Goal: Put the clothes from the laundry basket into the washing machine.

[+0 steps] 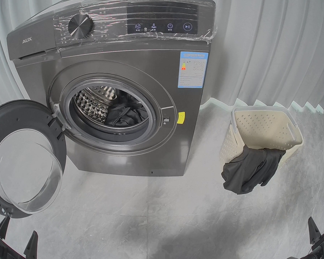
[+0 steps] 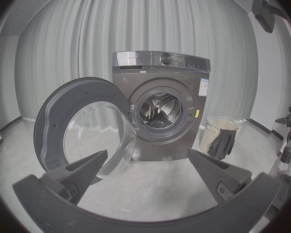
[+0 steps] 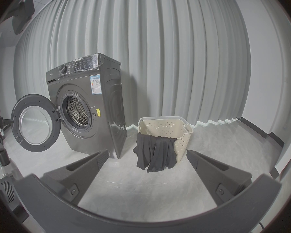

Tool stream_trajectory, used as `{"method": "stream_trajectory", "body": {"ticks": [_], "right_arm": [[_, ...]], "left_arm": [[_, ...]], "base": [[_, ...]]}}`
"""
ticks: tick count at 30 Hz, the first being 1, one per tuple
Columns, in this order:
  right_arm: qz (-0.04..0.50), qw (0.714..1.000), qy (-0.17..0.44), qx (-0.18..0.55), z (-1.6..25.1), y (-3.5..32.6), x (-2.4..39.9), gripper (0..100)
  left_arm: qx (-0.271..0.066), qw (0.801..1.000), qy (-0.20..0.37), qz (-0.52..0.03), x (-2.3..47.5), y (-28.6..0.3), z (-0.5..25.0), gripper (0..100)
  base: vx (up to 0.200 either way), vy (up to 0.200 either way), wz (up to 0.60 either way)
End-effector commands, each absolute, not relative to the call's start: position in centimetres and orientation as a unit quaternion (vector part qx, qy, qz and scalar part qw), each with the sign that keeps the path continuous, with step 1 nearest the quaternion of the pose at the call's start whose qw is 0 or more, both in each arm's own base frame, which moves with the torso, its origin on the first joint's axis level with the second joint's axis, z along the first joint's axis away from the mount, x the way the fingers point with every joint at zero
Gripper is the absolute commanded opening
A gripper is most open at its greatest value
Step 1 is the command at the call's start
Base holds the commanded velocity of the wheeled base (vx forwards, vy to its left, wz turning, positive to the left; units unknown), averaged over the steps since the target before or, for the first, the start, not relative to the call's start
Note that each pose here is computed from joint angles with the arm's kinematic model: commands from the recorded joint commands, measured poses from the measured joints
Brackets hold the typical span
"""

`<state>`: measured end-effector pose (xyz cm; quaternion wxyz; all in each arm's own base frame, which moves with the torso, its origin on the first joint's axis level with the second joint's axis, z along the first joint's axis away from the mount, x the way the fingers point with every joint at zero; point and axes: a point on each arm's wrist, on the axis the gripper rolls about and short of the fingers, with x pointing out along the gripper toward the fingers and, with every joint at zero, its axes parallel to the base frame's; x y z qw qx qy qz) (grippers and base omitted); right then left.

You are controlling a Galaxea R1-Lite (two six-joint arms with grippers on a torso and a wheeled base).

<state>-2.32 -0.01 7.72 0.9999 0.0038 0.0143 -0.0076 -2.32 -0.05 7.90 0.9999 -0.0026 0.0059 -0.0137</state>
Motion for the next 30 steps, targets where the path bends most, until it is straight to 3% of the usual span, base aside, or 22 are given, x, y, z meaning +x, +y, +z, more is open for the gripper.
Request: {"method": "stream_trajectory", "body": {"ticks": [1, 17, 23, 30], "right_arm": [[-0.008, 1.0, 0.013, 0.004, 7.55, -0.01, -2.34, 100], [-0.008, 1.0, 0.013, 0.004, 7.55, -0.01, -2.34, 100], [-0.008, 1.0, 0.013, 0.004, 7.55, -0.01, -2.34, 100], [-0.008, 1.0, 0.013, 0.004, 7.55, -0.01, -2.34, 100]], "left_arm": [[-0.003, 1.0, 0.005, -0.014, -2.34, -0.06, 7.59, 100], [-0.005, 1.0, 0.005, -0.014, -2.34, -0.06, 7.59, 100], [-0.005, 1.0, 0.005, -0.014, -2.34, -0.06, 7.59, 100], [-0.005, 1.0, 0.005, -0.013, -2.34, -0.05, 7.59, 100]], "base": [[0.0, -0.2, 0.0], [0.0, -0.013, 0.0], [0.2, 0.0, 0.0], [0.0, 0.0, 0.0]]}}
